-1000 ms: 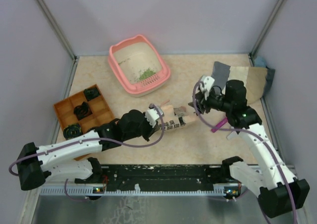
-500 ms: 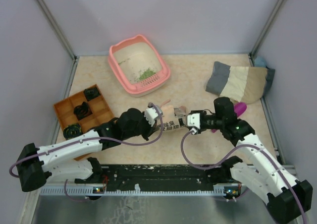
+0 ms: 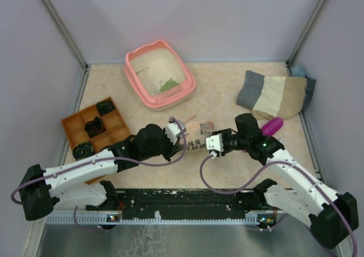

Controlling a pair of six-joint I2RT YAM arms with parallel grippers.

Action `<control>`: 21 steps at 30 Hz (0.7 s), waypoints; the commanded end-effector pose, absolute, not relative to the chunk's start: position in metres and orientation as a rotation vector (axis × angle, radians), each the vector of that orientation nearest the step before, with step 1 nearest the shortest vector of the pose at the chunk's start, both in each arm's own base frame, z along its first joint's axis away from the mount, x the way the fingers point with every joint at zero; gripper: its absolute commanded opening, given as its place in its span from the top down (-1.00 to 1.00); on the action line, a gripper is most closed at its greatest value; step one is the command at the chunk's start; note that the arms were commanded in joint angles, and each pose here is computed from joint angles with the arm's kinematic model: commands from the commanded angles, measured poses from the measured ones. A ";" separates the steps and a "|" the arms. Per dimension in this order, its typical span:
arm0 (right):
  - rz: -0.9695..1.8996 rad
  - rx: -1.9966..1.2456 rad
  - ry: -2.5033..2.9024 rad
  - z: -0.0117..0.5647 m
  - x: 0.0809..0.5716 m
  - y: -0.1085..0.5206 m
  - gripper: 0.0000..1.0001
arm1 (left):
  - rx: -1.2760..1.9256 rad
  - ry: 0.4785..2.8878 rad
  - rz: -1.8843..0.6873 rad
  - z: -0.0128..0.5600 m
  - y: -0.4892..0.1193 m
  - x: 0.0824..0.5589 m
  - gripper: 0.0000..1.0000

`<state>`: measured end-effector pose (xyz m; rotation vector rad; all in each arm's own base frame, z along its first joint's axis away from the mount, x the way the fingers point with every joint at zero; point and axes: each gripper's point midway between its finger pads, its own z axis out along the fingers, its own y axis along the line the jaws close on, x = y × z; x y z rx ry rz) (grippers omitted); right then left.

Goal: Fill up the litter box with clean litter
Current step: Close the cat litter bag at the center of the board.

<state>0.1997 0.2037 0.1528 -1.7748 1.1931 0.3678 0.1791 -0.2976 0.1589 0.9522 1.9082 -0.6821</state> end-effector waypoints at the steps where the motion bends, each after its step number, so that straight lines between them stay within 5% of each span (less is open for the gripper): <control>1: 0.324 -1.805 1.147 0.150 0.204 0.210 0.16 | 0.827 1.714 -0.783 0.219 -0.316 0.195 1.00; 11: 0.273 -1.851 1.207 0.124 0.209 0.206 0.22 | 0.793 1.724 -0.805 0.222 -0.311 0.197 1.00; 15: 0.206 -1.825 1.216 0.130 0.217 0.204 1.00 | 0.772 1.725 -0.822 0.223 -0.309 0.198 1.00; 21: 0.188 -1.753 1.182 0.170 0.223 0.209 1.00 | 0.738 1.725 -0.851 0.232 -0.299 0.200 1.00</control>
